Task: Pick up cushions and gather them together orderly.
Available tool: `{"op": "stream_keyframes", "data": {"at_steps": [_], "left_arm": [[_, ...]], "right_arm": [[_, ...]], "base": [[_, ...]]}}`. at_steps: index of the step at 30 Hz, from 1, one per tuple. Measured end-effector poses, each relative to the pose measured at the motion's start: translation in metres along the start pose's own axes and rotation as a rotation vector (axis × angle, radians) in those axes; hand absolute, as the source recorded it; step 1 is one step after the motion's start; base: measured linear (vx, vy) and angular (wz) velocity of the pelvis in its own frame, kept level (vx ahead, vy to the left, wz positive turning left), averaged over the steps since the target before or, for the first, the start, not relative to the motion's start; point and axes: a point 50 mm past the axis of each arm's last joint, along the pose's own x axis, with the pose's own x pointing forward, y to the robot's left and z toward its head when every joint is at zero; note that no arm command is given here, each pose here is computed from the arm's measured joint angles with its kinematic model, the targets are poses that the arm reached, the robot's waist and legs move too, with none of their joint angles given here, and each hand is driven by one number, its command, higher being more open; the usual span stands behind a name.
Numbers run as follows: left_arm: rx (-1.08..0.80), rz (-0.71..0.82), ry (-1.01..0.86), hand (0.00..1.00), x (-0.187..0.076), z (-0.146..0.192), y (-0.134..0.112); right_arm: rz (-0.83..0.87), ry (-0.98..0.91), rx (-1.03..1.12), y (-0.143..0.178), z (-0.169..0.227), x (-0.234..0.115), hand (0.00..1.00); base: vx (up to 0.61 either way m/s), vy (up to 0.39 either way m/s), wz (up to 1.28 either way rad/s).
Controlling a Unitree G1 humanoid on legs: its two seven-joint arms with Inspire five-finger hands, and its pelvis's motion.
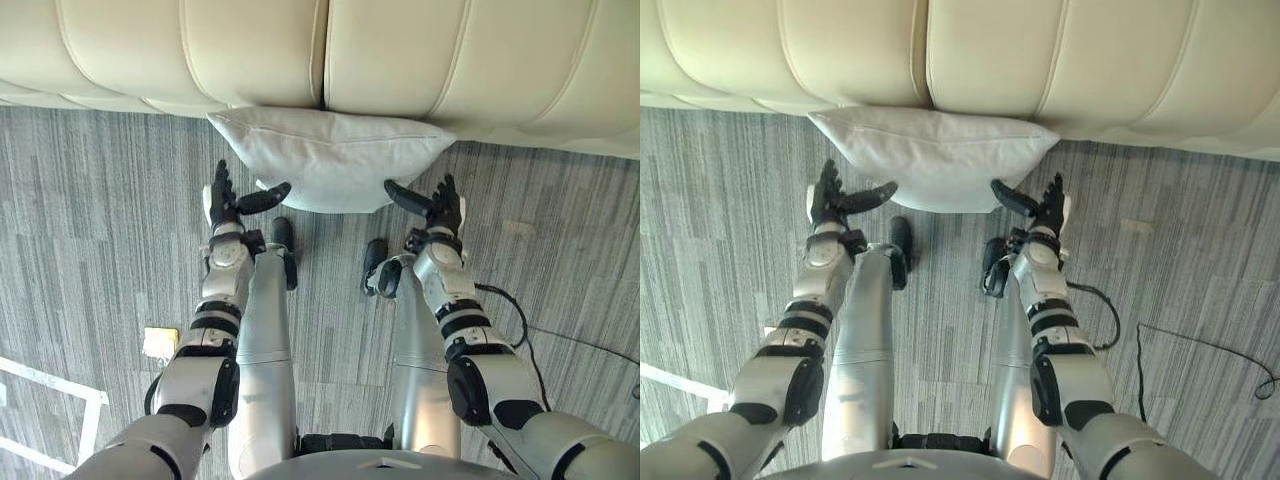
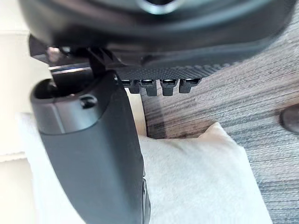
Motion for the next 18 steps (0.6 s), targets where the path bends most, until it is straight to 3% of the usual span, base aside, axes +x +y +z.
{"op": "stream_keyframes", "data": {"at_steps": [3,11,18], "left_arm": [[-0.012,-0.017,-0.041,0.00,-0.001,0.013,-0.018],[-0.066,0.036,-0.073,0.00,-0.002,0.027,-0.021],[-0.060,-0.025,-0.120,0.00,-0.018,0.027,-0.029]], "right_arm": [[0.011,-0.049,0.002,0.010,0.014,0.000,0.00],[0.078,-0.150,-0.008,0.028,0.032,-0.011,0.00],[0.107,-0.179,-0.013,0.022,0.023,-0.026,0.00]], "base": [[0.00,0.012,0.13],[0.00,0.000,0.06],[0.00,0.015,-0.04]]}}
